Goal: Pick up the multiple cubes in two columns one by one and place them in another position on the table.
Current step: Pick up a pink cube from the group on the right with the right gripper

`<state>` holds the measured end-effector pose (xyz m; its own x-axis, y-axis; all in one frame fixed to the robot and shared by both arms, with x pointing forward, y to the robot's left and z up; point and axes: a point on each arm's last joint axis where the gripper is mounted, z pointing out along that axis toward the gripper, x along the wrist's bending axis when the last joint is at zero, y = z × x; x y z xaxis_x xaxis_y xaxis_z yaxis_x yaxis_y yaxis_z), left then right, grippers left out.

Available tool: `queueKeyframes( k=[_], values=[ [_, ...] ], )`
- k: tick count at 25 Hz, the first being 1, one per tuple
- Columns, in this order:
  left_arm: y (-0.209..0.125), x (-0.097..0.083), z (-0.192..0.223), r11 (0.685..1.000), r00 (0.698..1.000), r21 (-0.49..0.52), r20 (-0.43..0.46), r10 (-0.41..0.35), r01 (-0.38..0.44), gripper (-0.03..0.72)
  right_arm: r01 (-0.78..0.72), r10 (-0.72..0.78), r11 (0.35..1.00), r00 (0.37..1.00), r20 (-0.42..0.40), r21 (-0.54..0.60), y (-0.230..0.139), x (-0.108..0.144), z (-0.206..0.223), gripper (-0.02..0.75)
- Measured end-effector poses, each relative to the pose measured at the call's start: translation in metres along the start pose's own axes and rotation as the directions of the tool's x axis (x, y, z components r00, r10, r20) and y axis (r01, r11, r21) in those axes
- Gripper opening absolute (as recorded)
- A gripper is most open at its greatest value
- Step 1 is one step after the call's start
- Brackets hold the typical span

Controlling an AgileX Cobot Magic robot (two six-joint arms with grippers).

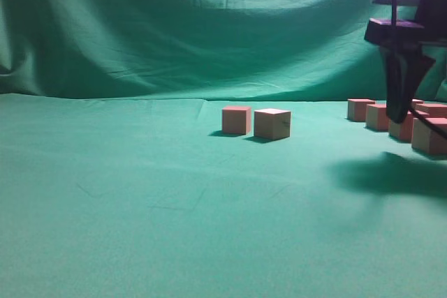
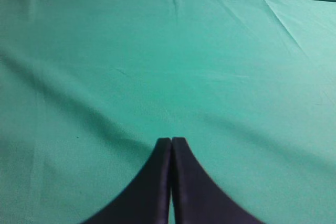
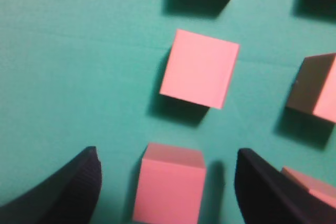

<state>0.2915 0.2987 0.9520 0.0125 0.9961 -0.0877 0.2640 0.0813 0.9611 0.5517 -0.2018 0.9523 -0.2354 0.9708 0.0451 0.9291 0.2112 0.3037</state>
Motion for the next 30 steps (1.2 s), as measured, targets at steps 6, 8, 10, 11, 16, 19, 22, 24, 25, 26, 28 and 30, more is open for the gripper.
queueKeyframes(
  k=[6, 8, 10, 11, 16, 19, 22, 24, 25, 26, 28, 30],
  values=[
    [0.0, 0.0, 0.0, 1.0, 1.0, 0.0, 0.0, 0.0, 0.0, 0.0, -0.019, 0.018, 1.0, 1.0, 0.008, 0.014, 0.0, -0.004, 0.015, 0.475],
    [0.0, 0.0, 0.0, 1.0, 1.0, 0.0, 0.0, 0.0, 0.0, 0.0, -0.018, 0.018, 1.0, 1.0, 0.009, 0.017, 0.0, -0.004, 0.017, 0.475],
    [0.0, 0.0, 0.0, 1.0, 1.0, 0.0, 0.0, 0.0, 0.0, 0.0, -0.018, 0.018, 1.0, 1.0, 0.009, 0.017, 0.001, -0.005, 0.019, 0.403],
    [0.0, 0.0, 0.0, 1.0, 1.0, 0.0, 0.0, 0.0, 0.0, 0.0, -0.017, 0.017, 1.0, 1.0, 0.01, 0.02, 0.0, -0.005, 0.02, 0.364],
    [0.0, 0.0, 0.0, 1.0, 1.0, 0.0, 0.0, 0.0, 0.0, 0.0, -0.017, 0.017, 0.999, 1.0, 0.01, 0.03, 0.001, -0.005, 0.019, 0.264],
    [0.0, 0.0, 0.0, 1.0, 1.0, 0.0, 0.0, 0.0, 0.0, 0.0, -0.011, 0.011, 0.998, 1.0, 0.01, 0.065, 0.007, -0.004, 0.011, 0.264],
    [0.0, 0.0, 0.0, 1.0, 1.0, 0.0, 0.0, 0.0, 0.0, 0.0, 0.042, -0.042, 0.996, 0.999, -0.001, 0.083, 0.024, 0.002, -0.007, 0.264],
    [0.0, 0.0, 0.0, 1.0, 1.0, 0.0, 0.0, 0.0, 0.0, 0.0, 0.116, -0.115, 0.991, 0.993, -0.015, 0.072, 0.039, 0.014, -0.024, 0.264],
    [0.0, 0.0, 0.0, 1.0, 1.0, 0.0, 0.0, 0.0, 0.0, 0.0, 0.15, -0.149, 0.987, 0.989, -0.023, 0.059, 0.046, 0.023, -0.033, 0.264],
    [0.0, 0.0, 0.0, 1.0, 1.0, 0.0, 0.0, 0.0, 0.0, 0.0, 0.174, -0.173, 0.984, 0.984, -0.03, 0.045, 0.052, 0.031, -0.041, 0.264],
    [0.0, 0.0, 0.0, 1.0, 1.0, 0.0, 0.0, 0.0, 0.0, 0.0, 0.226, -0.226, 0.974, 0.973, -0.045, -0.002, 0.064, 0.054, -0.06, 0.264],
    [0.0, 0.0, 0.0, 1.0, 1.0, 0.0, 0.0, 0.0, 0.0, 0.0, 0.279, -0.282, 0.959, 0.957, -0.062, -0.05, 0.072, 0.078, -0.078, 0.264]
  ],
)
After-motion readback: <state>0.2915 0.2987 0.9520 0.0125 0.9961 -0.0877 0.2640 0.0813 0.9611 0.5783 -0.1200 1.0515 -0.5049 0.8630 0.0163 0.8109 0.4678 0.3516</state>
